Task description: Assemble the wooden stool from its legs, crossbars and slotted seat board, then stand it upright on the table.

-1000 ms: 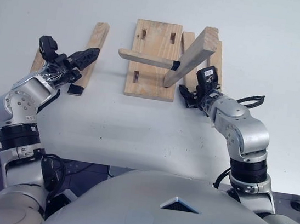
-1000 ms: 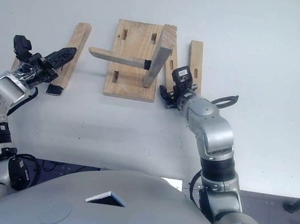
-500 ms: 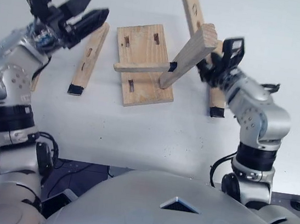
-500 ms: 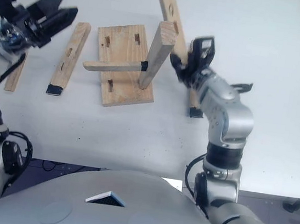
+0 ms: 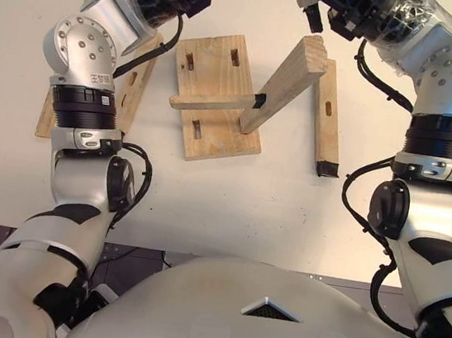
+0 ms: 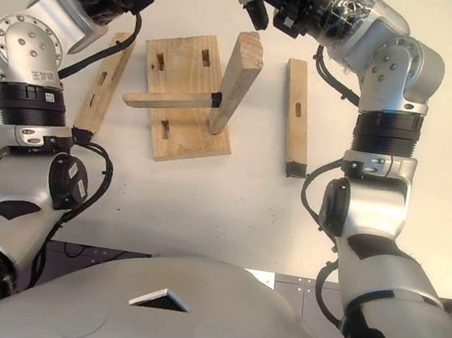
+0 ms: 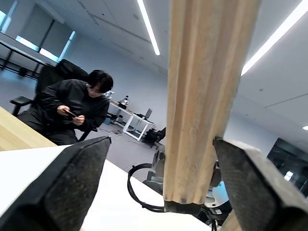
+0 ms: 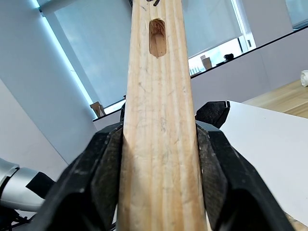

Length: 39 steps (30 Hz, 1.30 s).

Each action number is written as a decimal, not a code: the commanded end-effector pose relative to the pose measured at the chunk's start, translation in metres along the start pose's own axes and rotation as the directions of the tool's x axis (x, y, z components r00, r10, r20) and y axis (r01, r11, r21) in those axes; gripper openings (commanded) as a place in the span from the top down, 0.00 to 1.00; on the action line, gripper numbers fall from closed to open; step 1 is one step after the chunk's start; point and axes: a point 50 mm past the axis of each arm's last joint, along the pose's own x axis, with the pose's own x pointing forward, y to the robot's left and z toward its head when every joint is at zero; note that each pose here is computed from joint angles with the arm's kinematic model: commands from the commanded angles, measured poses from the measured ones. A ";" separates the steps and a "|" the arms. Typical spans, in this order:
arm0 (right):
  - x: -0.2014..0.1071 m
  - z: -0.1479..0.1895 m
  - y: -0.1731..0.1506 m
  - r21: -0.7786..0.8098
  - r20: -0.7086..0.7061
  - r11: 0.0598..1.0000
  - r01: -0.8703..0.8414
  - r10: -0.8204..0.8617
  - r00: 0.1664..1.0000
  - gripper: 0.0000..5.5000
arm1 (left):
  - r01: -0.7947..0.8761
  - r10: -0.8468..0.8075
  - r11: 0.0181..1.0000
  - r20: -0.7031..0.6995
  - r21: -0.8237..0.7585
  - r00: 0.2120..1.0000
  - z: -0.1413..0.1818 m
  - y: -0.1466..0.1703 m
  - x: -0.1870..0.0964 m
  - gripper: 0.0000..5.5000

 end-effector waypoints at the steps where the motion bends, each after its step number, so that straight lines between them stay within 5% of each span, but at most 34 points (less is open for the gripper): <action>1: 0.002 0.001 0.001 0.004 -0.048 1.000 -0.008 0.008 0.999 0.63 | 0.078 -0.078 0.997 0.018 -0.005 0.997 0.012 -0.010 0.010 0.29; 10: 0.001 -0.010 0.002 0.017 -0.118 0.999 -0.028 0.030 0.993 0.63 | 0.085 -0.085 0.996 0.020 -0.023 0.996 0.008 -0.010 0.009 0.29; 21: 0.005 -0.014 0.002 0.019 -0.123 0.999 -0.030 0.032 0.992 0.63 | 0.067 -0.065 0.997 0.046 -0.038 0.997 0.012 -0.009 -0.002 0.61; 29: 0.010 -0.013 -0.001 -0.018 -0.135 1.000 -0.007 0.004 0.991 0.63 | 0.006 -0.008 0.999 0.041 0.053 0.999 0.008 -0.004 -0.007 0.63; 39: -0.032 -0.012 -0.014 -0.084 -0.128 0.973 0.217 -0.226 0.966 0.32 | -0.232 0.234 0.927 0.029 0.294 0.972 -0.005 0.011 -0.057 0.63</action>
